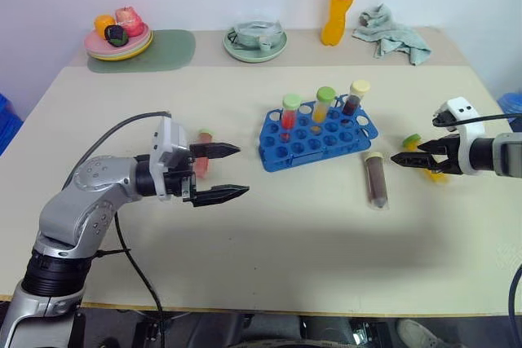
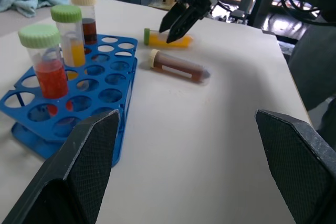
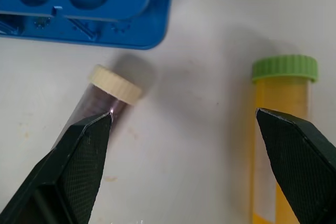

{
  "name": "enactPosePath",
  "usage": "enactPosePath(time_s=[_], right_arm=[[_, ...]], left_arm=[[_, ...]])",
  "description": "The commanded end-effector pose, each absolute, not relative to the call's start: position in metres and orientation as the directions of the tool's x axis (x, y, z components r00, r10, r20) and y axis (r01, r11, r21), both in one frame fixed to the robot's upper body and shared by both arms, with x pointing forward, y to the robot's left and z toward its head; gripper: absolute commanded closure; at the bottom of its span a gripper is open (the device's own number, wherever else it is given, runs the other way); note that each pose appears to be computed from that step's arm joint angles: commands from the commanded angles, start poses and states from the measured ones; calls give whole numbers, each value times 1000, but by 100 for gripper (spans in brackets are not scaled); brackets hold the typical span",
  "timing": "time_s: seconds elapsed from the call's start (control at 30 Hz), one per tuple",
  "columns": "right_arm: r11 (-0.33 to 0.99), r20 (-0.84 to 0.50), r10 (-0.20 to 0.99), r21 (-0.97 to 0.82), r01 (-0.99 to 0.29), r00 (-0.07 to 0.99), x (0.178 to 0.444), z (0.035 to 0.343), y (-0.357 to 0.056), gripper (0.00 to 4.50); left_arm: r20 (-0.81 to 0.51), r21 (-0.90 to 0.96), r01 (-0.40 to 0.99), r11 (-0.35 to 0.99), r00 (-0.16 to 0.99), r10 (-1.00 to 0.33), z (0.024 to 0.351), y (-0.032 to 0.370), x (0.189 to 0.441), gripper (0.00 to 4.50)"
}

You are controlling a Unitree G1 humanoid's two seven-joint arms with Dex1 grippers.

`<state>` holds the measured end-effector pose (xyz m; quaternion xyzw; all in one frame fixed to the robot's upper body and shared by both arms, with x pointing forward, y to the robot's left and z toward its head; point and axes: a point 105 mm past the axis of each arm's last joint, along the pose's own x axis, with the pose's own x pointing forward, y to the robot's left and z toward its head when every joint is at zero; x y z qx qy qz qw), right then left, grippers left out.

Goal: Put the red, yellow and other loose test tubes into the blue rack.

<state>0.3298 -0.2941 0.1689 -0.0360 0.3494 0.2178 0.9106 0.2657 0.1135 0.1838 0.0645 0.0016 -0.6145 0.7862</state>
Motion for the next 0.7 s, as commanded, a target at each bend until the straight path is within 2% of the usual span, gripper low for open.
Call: enactPosePath(time_s=[0.03, 0.17, 0.37, 0.7], right_arm=[[869, -623, 445, 128, -478, 643, 322, 192, -279, 0], [837, -621, 510, 199, -509, 596, 314, 189, -257, 0], [829, -631, 528, 238, -505, 569, 312, 178, -238, 0], [878, -662, 450, 205, -433, 599, 322, 152, -230, 0]], left_arm=[[-84, 135, 962, 236, 248, -965, 186, 112, 261, 27], [-78, 127, 962, 243, 254, -964, 183, 111, 259, 27], [-70, 122, 965, 233, 242, -968, 181, 106, 260, 27], [-70, 138, 964, 226, 237, -969, 180, 103, 261, 27]])
